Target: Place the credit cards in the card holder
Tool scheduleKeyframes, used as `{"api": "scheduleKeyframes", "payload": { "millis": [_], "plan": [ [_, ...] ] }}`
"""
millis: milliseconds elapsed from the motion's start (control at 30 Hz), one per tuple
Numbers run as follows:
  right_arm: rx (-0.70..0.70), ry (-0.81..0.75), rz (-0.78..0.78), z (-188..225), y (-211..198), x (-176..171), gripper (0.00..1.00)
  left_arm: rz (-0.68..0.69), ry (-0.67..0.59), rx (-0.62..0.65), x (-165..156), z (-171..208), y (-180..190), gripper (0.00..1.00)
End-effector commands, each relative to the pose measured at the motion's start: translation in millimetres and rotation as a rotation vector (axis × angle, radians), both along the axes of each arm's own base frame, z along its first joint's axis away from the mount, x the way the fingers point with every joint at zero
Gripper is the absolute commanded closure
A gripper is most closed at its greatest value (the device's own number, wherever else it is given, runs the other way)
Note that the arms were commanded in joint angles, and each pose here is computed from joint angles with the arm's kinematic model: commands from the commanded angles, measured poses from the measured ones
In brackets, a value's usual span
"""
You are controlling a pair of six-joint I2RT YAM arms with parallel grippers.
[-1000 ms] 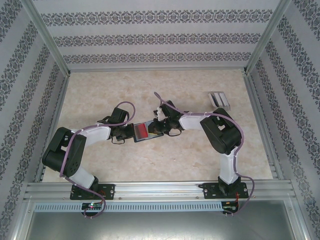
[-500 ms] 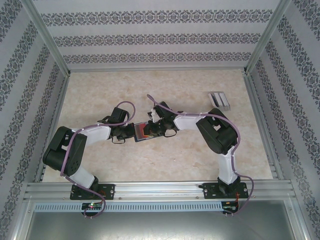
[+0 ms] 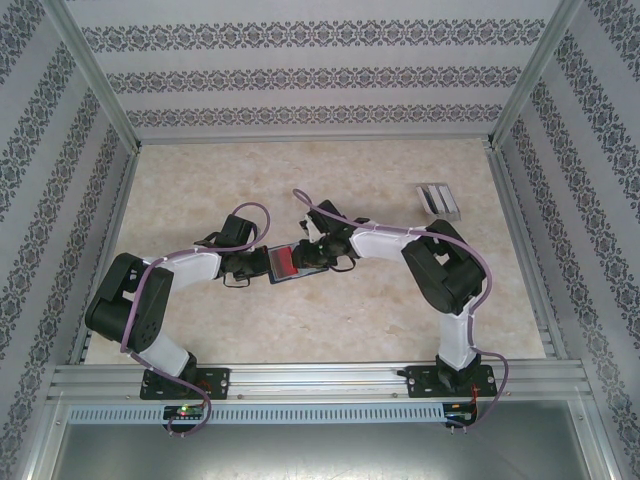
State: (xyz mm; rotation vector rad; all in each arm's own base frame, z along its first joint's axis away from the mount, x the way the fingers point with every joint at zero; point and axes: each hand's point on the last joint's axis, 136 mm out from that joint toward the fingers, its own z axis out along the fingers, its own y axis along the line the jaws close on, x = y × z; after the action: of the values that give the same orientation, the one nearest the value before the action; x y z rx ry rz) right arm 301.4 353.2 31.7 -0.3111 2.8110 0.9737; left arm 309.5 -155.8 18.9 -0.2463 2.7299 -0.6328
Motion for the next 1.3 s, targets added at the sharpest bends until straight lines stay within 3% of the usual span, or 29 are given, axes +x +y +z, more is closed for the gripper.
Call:
{"api": "scheduleKeyframes", "payload": {
  "millis": [0,233,400,533,700,967,1267],
  "plan": [
    [-0.022,-0.008,0.030,-5.3,10.9,-2.0,0.82,0.011,0.104,0.034,-20.5,-22.2,11.0,0.97],
    [-0.014,-0.002,0.068,-1.9,24.3,-7.5,0.88,0.011,0.096,0.033,-19.8,-18.8,11.9,0.96],
    [-0.031,-0.069,0.064,21.6,12.6,-6.9,0.80,0.021,0.079,0.027,-20.3,-12.0,14.6,0.92],
    [-0.126,-0.162,0.021,37.6,-17.7,1.2,0.68,0.049,0.054,0.030,-20.1,-2.2,22.2,0.90],
    [-0.267,-0.198,-0.038,27.2,-48.0,3.0,0.60,0.037,0.043,0.017,-20.5,6.3,20.7,0.85],
    [-0.290,-0.157,-0.007,0.3,-32.4,-14.1,0.53,0.035,0.047,0.014,-20.8,5.0,20.9,0.83],
    [-0.257,-0.146,0.068,-8.4,-7.4,-16.6,0.58,0.032,0.060,-0.010,-19.3,-0.8,16.5,0.83]
  ]
}}
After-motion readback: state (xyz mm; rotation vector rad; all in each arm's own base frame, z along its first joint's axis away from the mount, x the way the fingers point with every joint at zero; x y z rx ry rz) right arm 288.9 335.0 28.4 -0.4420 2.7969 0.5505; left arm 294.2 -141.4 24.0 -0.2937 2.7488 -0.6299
